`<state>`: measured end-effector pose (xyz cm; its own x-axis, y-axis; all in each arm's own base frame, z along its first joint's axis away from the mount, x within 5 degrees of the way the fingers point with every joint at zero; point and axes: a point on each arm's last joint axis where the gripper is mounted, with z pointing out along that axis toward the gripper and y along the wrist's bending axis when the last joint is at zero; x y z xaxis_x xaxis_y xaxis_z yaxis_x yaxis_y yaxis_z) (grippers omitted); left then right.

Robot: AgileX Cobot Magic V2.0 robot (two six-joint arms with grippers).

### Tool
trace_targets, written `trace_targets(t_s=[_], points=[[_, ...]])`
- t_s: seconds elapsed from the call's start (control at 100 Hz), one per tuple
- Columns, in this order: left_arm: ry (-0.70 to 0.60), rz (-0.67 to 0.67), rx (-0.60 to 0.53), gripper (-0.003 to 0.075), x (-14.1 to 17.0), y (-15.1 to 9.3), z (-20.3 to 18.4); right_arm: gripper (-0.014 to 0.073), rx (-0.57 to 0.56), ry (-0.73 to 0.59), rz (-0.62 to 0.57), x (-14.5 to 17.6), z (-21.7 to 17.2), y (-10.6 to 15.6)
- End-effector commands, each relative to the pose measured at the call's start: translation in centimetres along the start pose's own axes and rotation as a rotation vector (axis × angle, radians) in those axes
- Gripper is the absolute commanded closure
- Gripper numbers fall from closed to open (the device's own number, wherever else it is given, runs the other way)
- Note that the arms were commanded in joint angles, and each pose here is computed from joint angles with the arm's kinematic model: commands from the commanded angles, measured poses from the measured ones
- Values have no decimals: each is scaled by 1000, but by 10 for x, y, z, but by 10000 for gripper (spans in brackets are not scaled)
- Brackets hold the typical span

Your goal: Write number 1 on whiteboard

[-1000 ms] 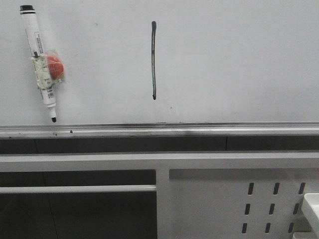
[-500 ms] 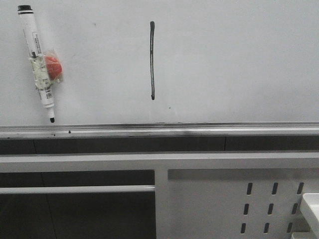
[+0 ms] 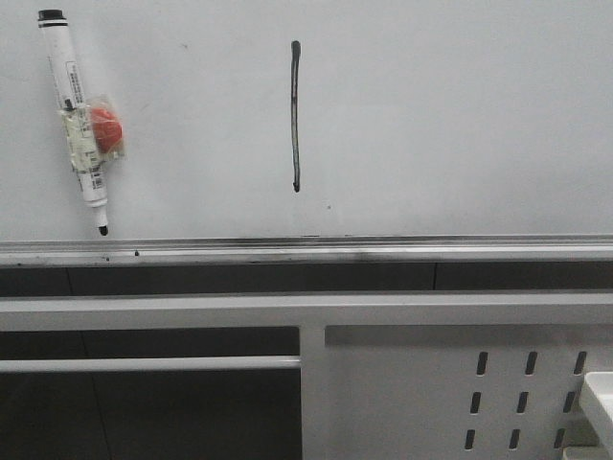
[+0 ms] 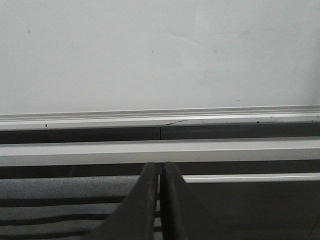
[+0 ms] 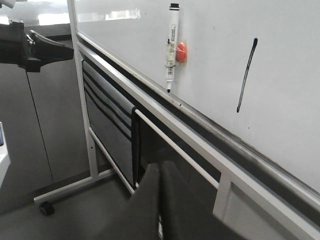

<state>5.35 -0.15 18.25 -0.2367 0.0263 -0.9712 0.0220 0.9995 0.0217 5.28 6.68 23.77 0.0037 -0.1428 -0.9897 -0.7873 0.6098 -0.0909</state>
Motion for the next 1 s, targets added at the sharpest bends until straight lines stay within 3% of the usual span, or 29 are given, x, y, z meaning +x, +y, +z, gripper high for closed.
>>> trace_targets(t_s=[0.0,0.6,0.73,0.81,0.84,0.99], points=[[-25,3,4,740,6,0,3,664,22,-97,1,-16,-1,-3],[-25,3,4,740,6,0,3,664,24,-94,-5,-11,0,-2],[-25,3,4,740,6,0,3,664,22,-108,-159,13,2,1],[-25,3,4,740,6,0,3,664,36,-136,-117,30,1,1],[-25,3,4,740,6,0,3,664,33,-90,-88,33,1,1],[-25,3,4,740,6,0,3,664,93,-98,-11,33,-2,-4]])
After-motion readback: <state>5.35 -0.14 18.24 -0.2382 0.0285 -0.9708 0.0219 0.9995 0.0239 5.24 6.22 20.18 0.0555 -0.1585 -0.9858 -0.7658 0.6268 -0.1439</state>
